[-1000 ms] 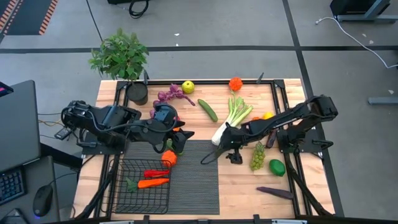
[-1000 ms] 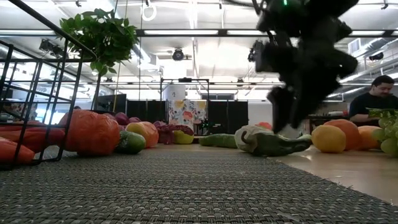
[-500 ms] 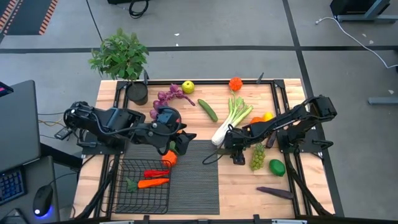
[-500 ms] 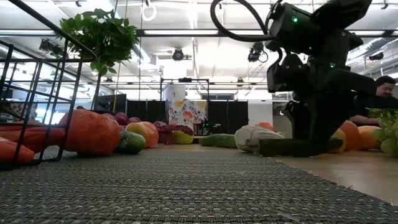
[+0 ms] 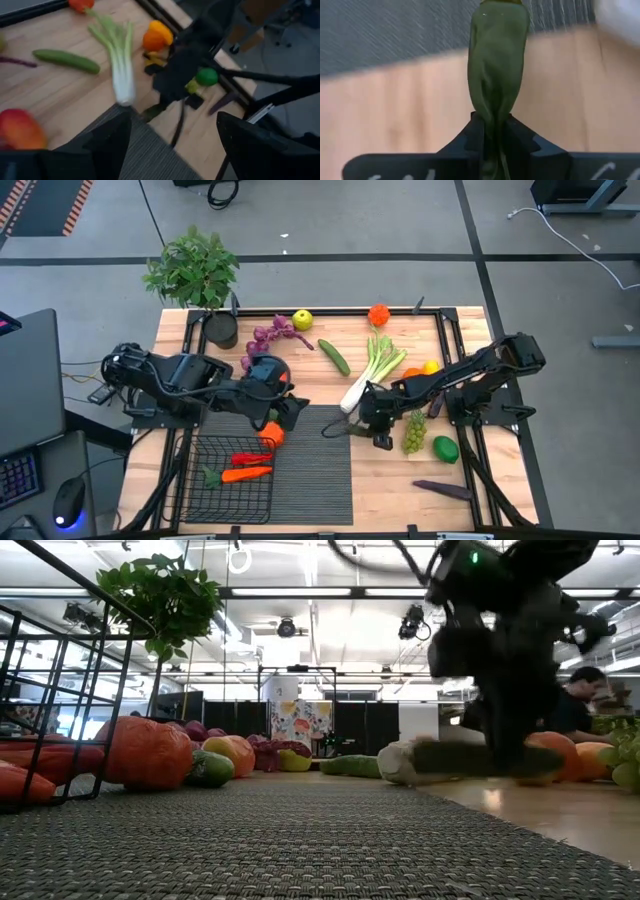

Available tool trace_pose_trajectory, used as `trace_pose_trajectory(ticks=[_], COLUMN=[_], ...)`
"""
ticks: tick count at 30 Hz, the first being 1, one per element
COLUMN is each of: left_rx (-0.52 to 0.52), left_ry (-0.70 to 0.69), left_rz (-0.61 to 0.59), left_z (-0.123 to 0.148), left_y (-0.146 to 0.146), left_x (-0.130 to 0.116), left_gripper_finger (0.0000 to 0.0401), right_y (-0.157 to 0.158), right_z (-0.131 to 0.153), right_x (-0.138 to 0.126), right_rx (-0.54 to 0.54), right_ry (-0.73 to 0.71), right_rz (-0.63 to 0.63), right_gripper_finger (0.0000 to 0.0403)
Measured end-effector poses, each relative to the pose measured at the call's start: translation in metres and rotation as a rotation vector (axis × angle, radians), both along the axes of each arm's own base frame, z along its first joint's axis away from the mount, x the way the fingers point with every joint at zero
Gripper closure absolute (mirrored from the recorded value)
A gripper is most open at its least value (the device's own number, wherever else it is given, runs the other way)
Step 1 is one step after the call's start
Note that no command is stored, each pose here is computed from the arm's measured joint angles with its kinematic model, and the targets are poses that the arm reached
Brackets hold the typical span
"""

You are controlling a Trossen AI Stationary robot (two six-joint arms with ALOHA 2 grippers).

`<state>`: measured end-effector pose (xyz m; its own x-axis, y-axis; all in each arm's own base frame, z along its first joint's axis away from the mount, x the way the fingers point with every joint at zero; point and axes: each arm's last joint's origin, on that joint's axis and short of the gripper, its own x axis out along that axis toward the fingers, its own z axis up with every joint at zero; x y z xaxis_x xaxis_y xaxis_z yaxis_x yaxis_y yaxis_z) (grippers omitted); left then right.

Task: Build produce basket
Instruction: Put the green chili pepper into the wire basket

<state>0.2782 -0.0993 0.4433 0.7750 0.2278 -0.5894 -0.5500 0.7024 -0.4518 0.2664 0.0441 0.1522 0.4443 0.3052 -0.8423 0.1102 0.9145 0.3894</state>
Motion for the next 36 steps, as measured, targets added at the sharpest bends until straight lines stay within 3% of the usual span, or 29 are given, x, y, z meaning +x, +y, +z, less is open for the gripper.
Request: trace_pose_trajectory(ticks=[5, 9, 18, 23, 36], left_rx=[0.078, 0.132, 0.013, -0.094, -0.116], left_ry=[-0.045, -0.098, -0.229, -0.294, -0.352], left_rz=[0.042, 0.163, 0.450, 0.570, 0.613], left_z=[0.005, 0.005, -0.004, -0.015, -0.038], left_y=[-0.019, -0.024, -0.013, -0.005, 0.008], left_x=[-0.018, -0.026, -0.006, 0.018, 0.077], left_gripper_finger=[0.0103, 0.0104, 0.0104, 0.0104, 0.0103], right_y=[0.002, 0.002, -0.001, -0.007, -0.026], right_z=[0.029, 0.058, 0.113, 0.128, 0.139], right_x=[0.013, 0.024, 0.024, 0.018, 0.015], right_rx=[0.080, 0.169, 0.322, 0.336, 0.339], right_ry=[-0.248, -0.507, -0.916, -1.005, -1.083], right_rz=[-0.127, -0.216, -0.335, -0.356, -0.386], right_gripper_finger=[0.0349, 0.0347, 0.0345, 0.0344, 0.0343])
